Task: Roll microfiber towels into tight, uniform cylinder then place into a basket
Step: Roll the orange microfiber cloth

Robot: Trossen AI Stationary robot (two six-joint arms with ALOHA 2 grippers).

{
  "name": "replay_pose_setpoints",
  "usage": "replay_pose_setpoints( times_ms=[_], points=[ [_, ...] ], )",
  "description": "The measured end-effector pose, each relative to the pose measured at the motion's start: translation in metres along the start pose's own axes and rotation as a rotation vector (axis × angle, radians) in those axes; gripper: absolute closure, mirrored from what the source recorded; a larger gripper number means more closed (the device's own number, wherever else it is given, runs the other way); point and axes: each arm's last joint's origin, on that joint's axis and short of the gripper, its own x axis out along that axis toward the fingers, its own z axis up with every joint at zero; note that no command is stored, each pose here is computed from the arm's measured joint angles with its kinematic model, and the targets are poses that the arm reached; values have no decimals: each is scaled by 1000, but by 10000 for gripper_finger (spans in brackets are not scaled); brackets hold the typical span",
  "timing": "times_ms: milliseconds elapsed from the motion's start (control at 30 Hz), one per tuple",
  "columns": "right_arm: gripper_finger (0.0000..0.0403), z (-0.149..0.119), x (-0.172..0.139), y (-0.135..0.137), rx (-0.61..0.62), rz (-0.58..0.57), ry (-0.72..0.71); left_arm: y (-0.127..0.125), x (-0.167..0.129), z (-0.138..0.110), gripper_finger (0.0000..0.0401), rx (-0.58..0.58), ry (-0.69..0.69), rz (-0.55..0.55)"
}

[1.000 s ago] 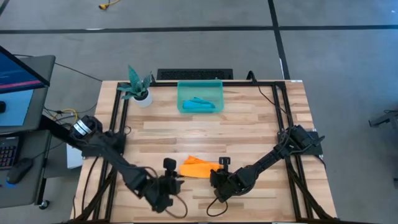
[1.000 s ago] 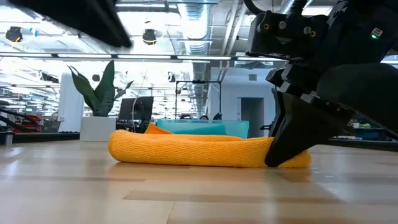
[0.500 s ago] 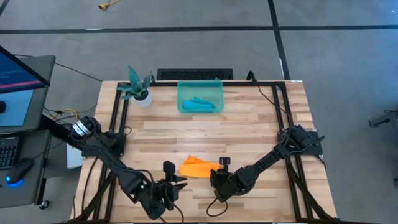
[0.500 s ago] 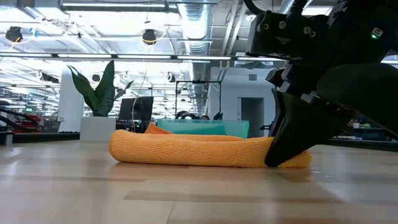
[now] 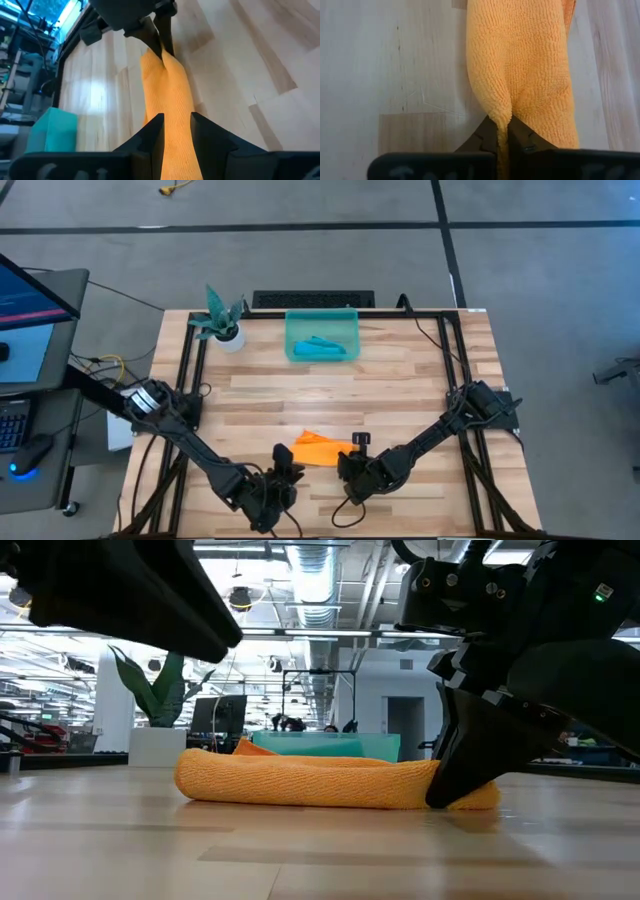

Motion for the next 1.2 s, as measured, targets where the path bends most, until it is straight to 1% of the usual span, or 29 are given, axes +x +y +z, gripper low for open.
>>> replay_pose_setpoints(
  times_ms=[133, 233, 367, 467, 633, 733, 833, 933, 1200],
  points=[
    [373, 0, 0, 0, 0, 1, -1, -1, 5, -1, 315, 10, 9, -14],
    [369, 0, 0, 0, 1, 1, -1, 2, 9, -1, 315, -30, 17, -45],
    [374, 0, 0, 0, 1, 2, -1, 8, 17, 0, 307, -94, 26, -74],
    [377, 0, 0, 0, 1, 4, 0, 11, 23, -1, 287, -126, 46, -97],
    [370, 0, 0, 0, 2, 6, 1, 17, 33, -3, 241, -203, 78, -208],
    [371, 0, 0, 0, 2, 8, 1, 21, 37, -4, 220, -236, 94, -236],
    [375, 0, 0, 0, 3, 8, 1, 23, 40, -7, 210, -249, 111, -233],
    [375, 0, 0, 0, 3, 8, 0, 23, 44, -13, 209, -245, 130, -229],
    [372, 0, 0, 0, 3, 9, 0, 18, 53, -41, 209, -298, 214, -225]
  ],
)
